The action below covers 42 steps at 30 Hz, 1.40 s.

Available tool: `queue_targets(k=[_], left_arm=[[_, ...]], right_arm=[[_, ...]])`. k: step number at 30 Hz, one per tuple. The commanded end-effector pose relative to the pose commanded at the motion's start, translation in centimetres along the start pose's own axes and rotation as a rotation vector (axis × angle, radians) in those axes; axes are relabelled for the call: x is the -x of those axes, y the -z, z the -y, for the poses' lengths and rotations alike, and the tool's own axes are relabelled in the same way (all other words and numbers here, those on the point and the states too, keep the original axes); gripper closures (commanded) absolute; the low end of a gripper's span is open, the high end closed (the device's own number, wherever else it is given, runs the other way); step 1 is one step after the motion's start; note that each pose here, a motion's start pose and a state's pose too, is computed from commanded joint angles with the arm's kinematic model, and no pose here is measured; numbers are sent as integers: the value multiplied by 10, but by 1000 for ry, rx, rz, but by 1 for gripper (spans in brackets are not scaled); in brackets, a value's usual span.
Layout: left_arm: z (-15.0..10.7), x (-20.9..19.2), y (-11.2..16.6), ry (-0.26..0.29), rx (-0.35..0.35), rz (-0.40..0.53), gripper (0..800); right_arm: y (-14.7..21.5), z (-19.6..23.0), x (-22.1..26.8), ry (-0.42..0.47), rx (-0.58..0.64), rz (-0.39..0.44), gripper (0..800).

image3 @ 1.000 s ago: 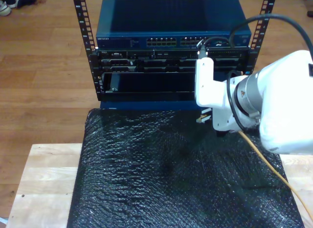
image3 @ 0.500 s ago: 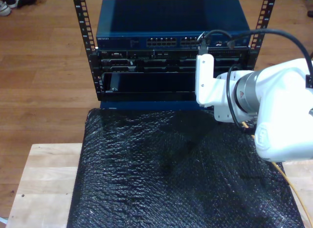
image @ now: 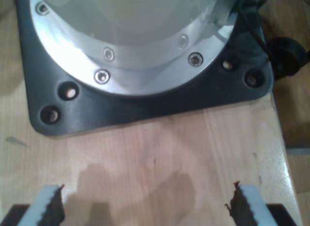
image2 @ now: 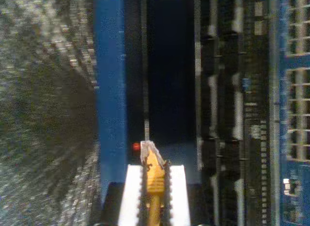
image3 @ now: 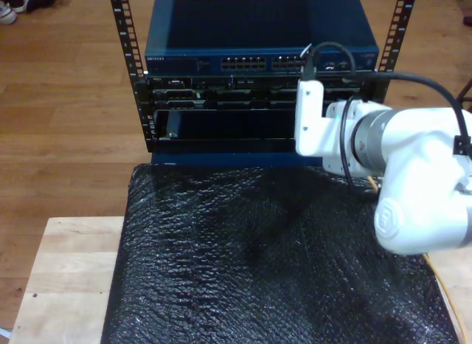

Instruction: Grab the cable and plug it in

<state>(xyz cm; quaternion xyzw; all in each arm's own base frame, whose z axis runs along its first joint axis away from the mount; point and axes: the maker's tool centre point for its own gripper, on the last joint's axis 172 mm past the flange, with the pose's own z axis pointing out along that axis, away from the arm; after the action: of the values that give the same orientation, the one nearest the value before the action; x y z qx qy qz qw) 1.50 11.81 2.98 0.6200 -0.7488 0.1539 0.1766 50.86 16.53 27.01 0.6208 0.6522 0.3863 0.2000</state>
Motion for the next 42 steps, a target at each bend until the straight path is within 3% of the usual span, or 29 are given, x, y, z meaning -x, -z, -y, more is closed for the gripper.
queue_targets(k=[12, 20, 36, 42], left_arm=[[0, 0, 0, 0, 0, 0, 0], [0, 0, 0, 0, 0, 0, 0], [0, 0, 0, 0, 0, 0, 0], [0, 0, 0, 1, -1, 0, 0]], right_arm=[[3, 5, 2, 36, 40, 2, 800], [17, -32, -8, 102, 204, -19, 800], [1, -43, -15, 154, 232, -23, 800], [0, -28, -37, 247, 215, -60, 800]])
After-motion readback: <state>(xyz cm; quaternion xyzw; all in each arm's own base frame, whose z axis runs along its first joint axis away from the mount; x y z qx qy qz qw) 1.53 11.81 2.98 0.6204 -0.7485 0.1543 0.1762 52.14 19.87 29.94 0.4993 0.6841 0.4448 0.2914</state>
